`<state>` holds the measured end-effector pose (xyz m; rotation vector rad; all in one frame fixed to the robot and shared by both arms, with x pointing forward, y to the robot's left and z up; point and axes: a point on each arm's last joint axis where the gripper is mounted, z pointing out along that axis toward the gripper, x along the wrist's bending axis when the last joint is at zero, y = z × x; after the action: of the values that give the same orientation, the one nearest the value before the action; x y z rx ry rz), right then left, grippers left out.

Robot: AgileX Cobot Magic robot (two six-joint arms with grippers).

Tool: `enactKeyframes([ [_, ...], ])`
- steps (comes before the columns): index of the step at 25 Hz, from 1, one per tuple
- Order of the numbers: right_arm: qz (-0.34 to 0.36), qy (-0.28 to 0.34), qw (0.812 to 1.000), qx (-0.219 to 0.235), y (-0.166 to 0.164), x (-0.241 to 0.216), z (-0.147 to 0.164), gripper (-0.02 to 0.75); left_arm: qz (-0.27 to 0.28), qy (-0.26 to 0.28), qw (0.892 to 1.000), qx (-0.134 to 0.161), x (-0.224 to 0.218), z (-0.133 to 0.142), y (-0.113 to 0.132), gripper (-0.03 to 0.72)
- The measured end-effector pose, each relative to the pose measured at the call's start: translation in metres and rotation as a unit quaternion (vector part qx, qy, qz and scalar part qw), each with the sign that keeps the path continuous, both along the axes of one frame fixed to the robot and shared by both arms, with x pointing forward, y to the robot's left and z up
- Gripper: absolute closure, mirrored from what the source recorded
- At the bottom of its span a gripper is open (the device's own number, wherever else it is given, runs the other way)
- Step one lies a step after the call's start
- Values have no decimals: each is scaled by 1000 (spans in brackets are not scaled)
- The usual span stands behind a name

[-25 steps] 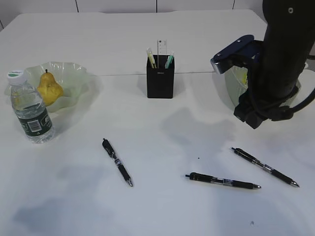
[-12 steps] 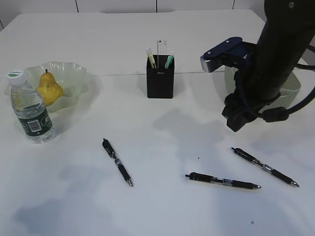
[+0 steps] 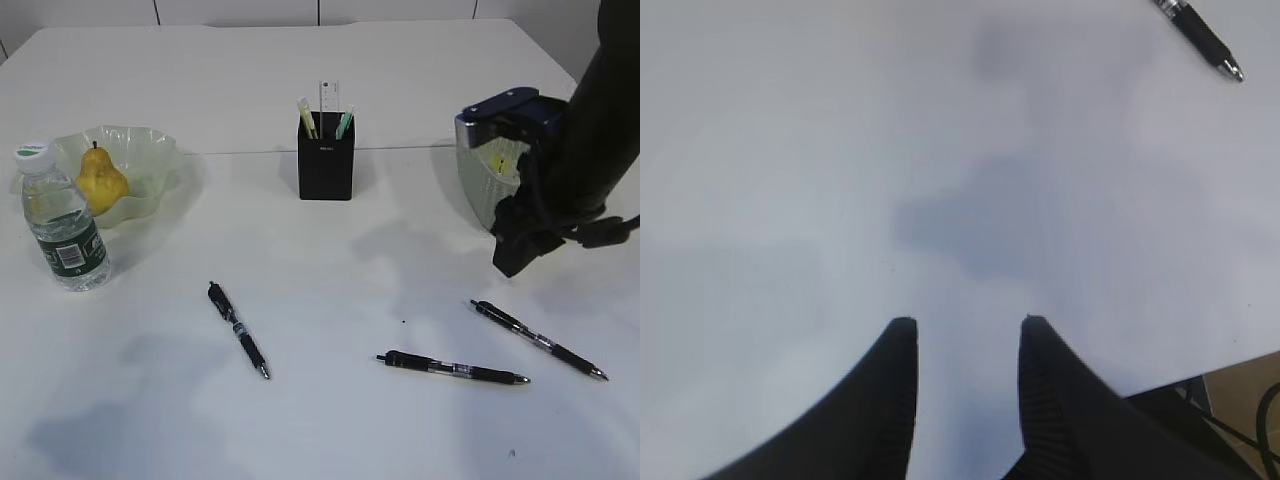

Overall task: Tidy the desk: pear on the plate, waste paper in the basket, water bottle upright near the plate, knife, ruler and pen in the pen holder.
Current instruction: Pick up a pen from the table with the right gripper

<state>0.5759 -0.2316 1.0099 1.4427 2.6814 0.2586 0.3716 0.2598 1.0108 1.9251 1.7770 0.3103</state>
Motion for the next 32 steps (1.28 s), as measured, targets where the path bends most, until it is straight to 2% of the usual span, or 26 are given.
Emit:
enactKeyframes([
  [8,36,16,999,-14,-3,-6,-23,330,0,-1,1000,0,0,0,0,449],
  [13,44,48,997,-31,-4,0,-48,330,0,2,1000,1,0,0,0,449],
  [19,24,74,996,-34,-19,8,-69,330,-2,11,1000,5,-2,-1,1,449],
  [32,45,82,995,-22,-19,34,-82,330,-3,9,1000,9,-2,-1,1,449],
])
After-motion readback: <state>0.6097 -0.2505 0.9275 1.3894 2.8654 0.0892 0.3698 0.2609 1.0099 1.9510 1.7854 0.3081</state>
